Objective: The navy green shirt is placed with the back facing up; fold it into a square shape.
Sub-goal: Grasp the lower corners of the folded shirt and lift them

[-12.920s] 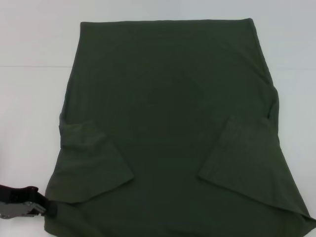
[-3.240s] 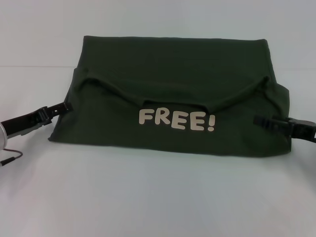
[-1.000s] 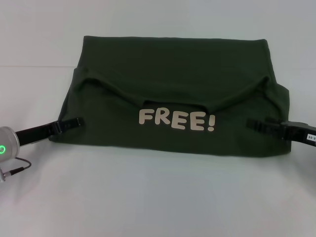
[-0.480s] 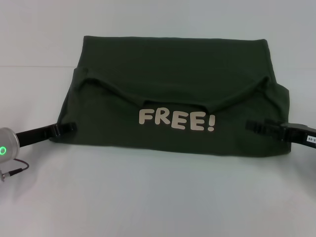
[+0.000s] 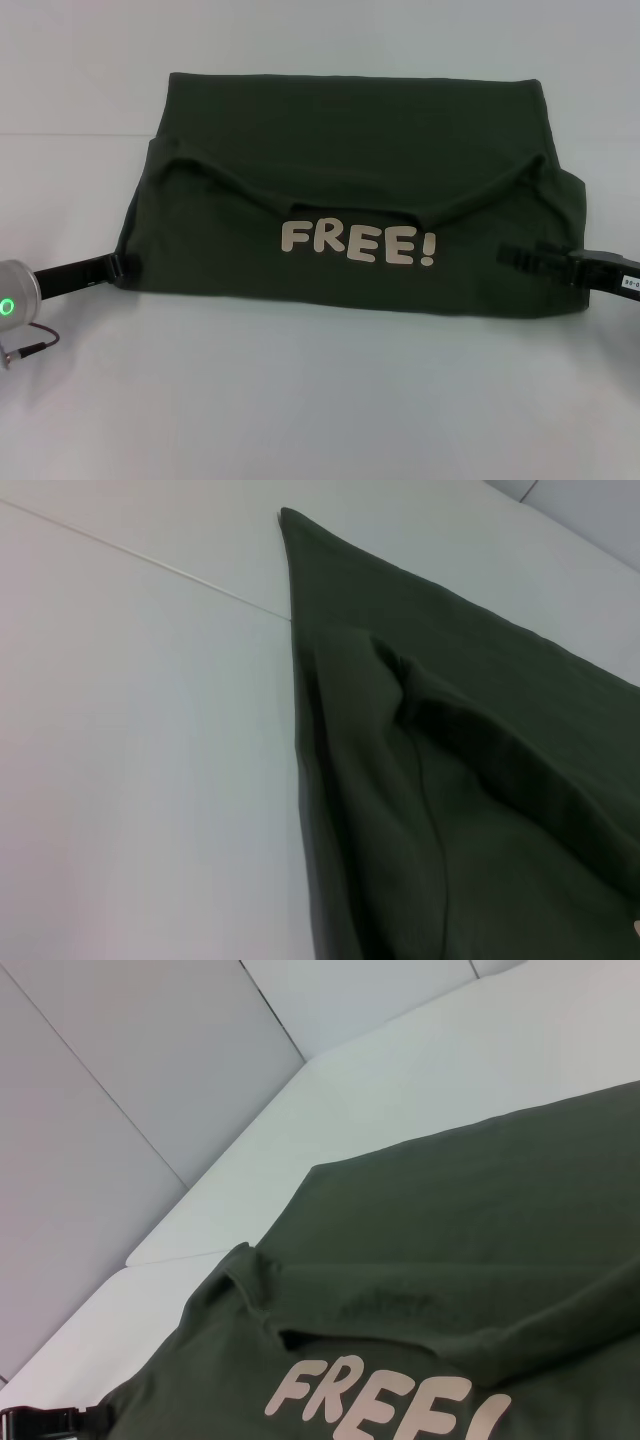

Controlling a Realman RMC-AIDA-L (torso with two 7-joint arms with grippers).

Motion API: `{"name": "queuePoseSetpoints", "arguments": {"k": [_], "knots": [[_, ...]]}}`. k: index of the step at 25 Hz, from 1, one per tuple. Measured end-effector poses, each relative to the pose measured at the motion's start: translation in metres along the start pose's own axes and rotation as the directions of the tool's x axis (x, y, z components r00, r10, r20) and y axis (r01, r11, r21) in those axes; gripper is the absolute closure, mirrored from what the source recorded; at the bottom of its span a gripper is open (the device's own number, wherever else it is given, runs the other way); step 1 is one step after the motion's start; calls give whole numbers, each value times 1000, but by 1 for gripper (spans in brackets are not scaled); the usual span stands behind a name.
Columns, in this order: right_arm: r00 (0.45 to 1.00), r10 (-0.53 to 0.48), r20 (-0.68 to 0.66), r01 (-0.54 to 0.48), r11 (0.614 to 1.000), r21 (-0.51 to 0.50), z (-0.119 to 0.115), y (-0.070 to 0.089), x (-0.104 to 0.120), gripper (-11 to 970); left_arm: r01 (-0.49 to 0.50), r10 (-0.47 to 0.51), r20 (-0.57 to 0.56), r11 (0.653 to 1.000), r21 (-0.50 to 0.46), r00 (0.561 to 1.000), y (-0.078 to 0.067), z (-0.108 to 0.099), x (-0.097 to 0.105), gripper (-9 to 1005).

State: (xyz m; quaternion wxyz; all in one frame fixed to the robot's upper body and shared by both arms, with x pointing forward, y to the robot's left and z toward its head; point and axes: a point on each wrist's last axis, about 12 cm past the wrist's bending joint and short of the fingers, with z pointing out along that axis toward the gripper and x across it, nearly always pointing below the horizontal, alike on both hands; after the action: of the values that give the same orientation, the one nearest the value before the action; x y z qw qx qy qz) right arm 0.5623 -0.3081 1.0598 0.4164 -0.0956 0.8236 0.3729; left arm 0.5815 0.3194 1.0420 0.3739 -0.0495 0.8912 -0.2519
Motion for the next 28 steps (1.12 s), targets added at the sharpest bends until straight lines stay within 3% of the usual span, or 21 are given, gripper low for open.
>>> {"name": "queuePoseSetpoints", "arguments": {"k": [4, 9, 16, 21, 28], "knots": [[1000, 11, 2, -11, 1000, 3, -2, -1, 0, 16, 0, 0, 1, 1000, -2, 1000, 0, 0, 0, 902], [988, 151, 12, -152, 987, 45, -20, -13, -13, 17, 0, 0, 3, 1000, -3, 1000, 1, -1, 0, 974], [934, 350, -65, -335, 926, 175, -51, -28, -53, 17, -4, 4, 3, 1000, -2, 1000, 1, -1, -1, 988], [889, 393, -236, -305, 891, 336, -39, -29, -70, 17, -11, 11, 6, 1000, -5, 1000, 1, -1, -1, 988], [883, 367, -294, -267, 906, 330, -12, -16, -74, 18, -18, 18, 7, 1000, -3, 1000, 0, -1, -3, 988]]}}
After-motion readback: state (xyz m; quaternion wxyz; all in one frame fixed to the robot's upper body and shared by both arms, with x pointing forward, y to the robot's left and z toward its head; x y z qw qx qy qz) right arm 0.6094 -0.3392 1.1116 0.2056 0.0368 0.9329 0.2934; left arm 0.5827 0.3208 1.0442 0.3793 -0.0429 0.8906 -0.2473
